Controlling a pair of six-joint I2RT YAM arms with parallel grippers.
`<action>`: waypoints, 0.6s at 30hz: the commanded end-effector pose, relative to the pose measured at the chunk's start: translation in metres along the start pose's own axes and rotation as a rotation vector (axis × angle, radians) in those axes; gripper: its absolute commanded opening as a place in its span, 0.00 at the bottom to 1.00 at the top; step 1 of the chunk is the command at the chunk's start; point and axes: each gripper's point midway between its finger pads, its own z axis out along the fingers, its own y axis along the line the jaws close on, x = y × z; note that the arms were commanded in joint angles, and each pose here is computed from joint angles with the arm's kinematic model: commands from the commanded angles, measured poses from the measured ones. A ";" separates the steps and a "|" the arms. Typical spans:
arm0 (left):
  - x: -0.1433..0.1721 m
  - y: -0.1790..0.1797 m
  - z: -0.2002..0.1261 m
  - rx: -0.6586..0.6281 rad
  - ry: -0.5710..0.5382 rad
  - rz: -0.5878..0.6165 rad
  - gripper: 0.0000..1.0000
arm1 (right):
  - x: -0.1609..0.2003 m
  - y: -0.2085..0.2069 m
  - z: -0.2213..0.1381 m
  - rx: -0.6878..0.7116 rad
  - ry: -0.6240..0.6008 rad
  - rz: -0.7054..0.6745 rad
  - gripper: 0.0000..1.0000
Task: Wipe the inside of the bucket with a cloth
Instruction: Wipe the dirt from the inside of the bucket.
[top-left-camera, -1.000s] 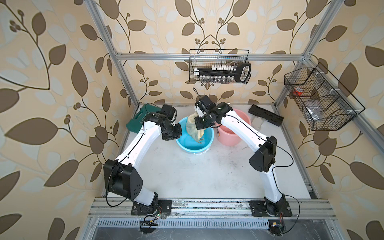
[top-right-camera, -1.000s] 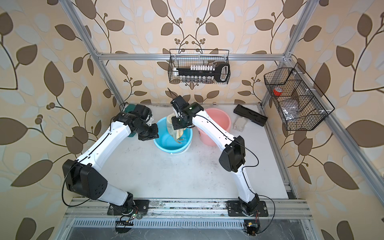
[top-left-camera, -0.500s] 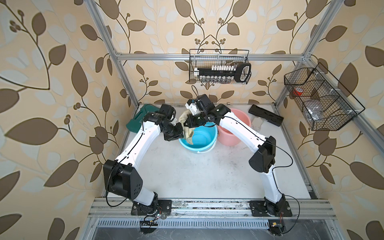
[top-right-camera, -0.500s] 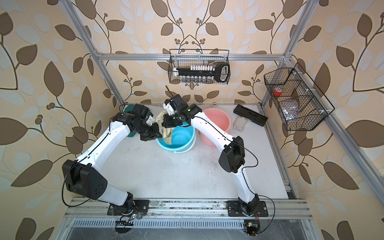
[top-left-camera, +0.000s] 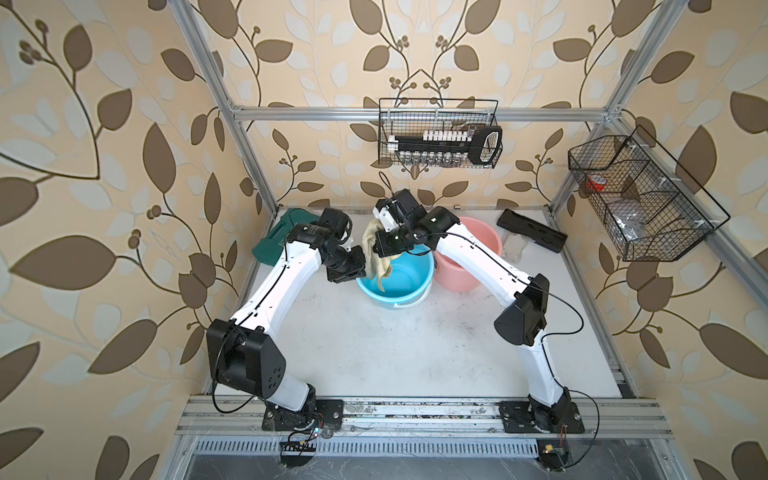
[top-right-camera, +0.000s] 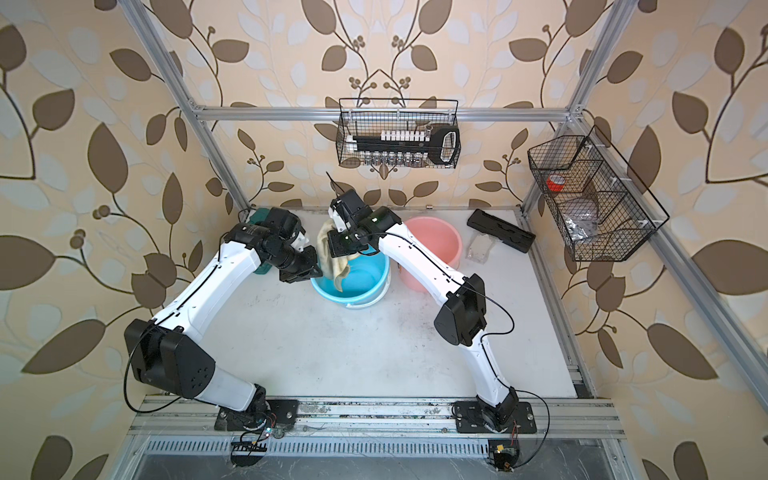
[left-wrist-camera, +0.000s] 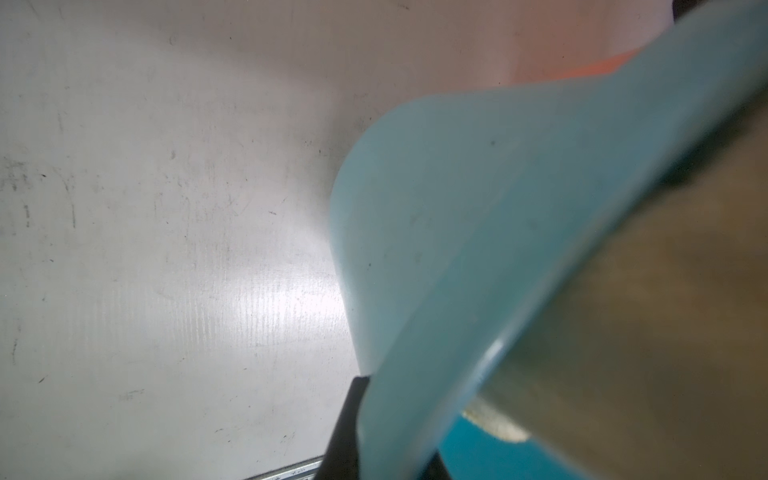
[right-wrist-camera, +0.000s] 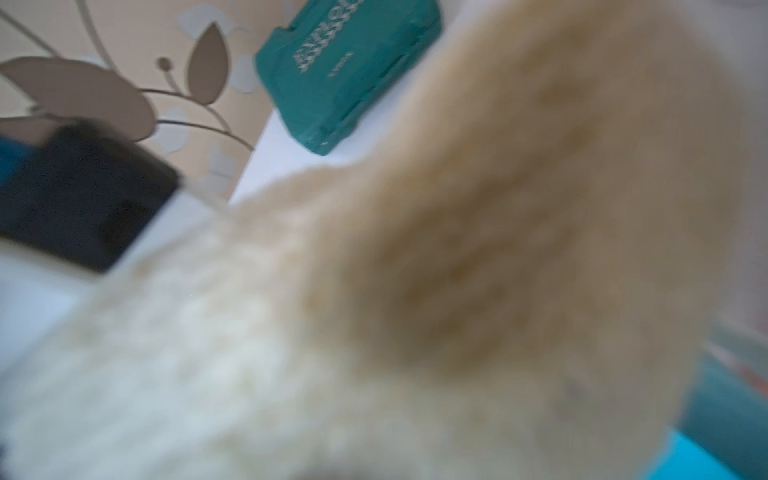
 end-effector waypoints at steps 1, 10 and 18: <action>-0.013 -0.007 -0.032 -0.011 -0.120 0.042 0.00 | 0.006 -0.063 -0.006 0.346 0.007 -0.055 0.00; -0.040 0.010 -0.039 -0.129 -0.259 0.042 0.00 | 0.056 -0.104 -0.034 0.618 0.172 -0.208 0.00; -0.053 0.011 -0.047 -0.158 -0.322 0.057 0.00 | 0.126 -0.078 -0.041 0.522 0.381 -0.309 0.00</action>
